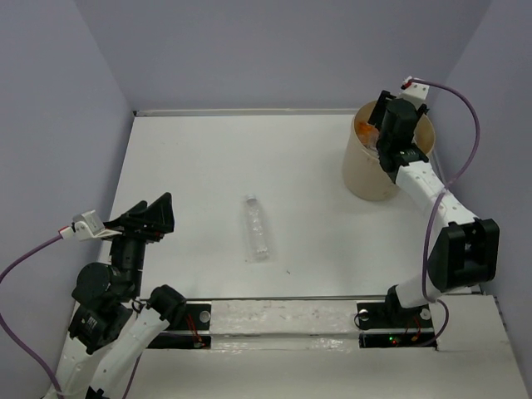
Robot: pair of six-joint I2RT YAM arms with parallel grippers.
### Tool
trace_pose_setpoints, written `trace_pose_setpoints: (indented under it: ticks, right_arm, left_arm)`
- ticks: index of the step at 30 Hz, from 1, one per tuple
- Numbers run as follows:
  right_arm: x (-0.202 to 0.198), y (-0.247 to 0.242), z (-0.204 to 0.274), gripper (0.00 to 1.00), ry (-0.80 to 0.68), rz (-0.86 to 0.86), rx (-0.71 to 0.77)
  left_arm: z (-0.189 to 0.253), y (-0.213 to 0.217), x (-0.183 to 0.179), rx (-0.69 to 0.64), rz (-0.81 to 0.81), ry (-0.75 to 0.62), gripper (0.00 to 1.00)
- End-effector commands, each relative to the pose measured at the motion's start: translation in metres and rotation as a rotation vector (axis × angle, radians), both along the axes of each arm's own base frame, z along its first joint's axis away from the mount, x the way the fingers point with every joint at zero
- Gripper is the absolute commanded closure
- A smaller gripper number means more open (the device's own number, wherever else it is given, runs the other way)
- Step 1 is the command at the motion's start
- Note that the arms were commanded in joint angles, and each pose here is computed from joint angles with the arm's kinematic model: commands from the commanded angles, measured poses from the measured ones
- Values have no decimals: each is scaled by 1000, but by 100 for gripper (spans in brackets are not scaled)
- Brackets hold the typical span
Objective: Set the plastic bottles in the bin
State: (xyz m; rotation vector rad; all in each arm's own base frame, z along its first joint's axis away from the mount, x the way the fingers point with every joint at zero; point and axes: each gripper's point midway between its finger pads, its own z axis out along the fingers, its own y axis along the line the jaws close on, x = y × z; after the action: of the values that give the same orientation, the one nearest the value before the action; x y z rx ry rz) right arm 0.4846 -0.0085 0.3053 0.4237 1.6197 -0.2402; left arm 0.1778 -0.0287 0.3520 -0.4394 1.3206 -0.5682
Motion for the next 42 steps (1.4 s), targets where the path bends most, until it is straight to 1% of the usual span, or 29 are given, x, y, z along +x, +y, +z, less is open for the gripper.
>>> trace_pose_setpoints:
  ticks: [1,3,5,10,14,15,17,18,19,21,22,24,25,26,28,29,30,31,35,36,37,38,39,40,42]
  right_arm:
    - [-15,6,39,18,-105,38,59]
    - [-21,6,43,11,-97,40,65]
    - [-27,8,54,8,-101,58,73]
    - [-43,17,74,7,-99,119,115]
    - [-61,46,78,7,-94,220,156]
    - [-70,69,75,7,-76,296,167]
    - [-80,101,70,8,-50,395,168]
    - [-86,117,66,8,-32,437,148]
    - [-99,150,57,8,-2,513,134]
    - [-112,184,45,8,34,600,116]
    - [-126,216,32,9,70,685,109]
    - [-140,249,13,9,124,780,99]
    - [-152,274,-10,7,187,832,80]
    - [-156,283,-20,6,214,836,63]
    - [-156,291,-47,5,269,791,5]
    - [-157,288,-46,5,261,758,-11]
    - [-149,276,-50,5,263,672,-44]
    - [-147,271,-47,5,254,645,-47]
    - [-145,256,-2,6,161,601,-63]
    - [-147,255,11,6,139,615,-71]
    - [-148,255,13,8,137,623,-76]
    - [-149,256,14,11,140,635,-79]
    - [-152,259,6,11,177,665,-92]
    - [-160,278,-10,9,239,764,-69]
    - [-170,303,-32,4,316,874,-40]
  left_arm:
    - [7,-2,3,3,0,-30,1]
    - [7,-2,3,4,-2,-31,1]
    - [7,-3,3,4,-3,-31,1]
    - [8,-3,3,5,-4,-34,1]
    - [8,-2,2,0,-2,-38,1]
    - [9,-1,1,1,0,-39,1]
    - [8,-1,2,4,1,-36,1]
    - [8,-1,2,4,1,-36,1]
    - [8,-2,2,5,1,-35,1]
    - [8,-1,2,5,2,-34,1]
    - [7,-1,3,7,4,-32,1]
    - [7,-1,3,7,7,-32,1]
    - [7,0,3,5,9,-30,1]
    - [7,0,2,5,11,-31,1]
    - [6,0,3,5,14,-28,1]
    - [6,1,3,7,14,-28,1]
    - [5,0,4,9,14,-23,1]
    - [5,-1,5,11,13,-22,1]
    - [4,-5,8,21,4,-12,1]
    - [5,-4,8,20,7,-13,1]
    - [4,-4,8,21,5,-12,1]
    - [4,-4,7,20,7,-14,1]
    - [5,-3,7,18,10,-15,1]
    - [6,-1,6,15,13,-21,1]
    - [6,0,5,13,19,-22,1]
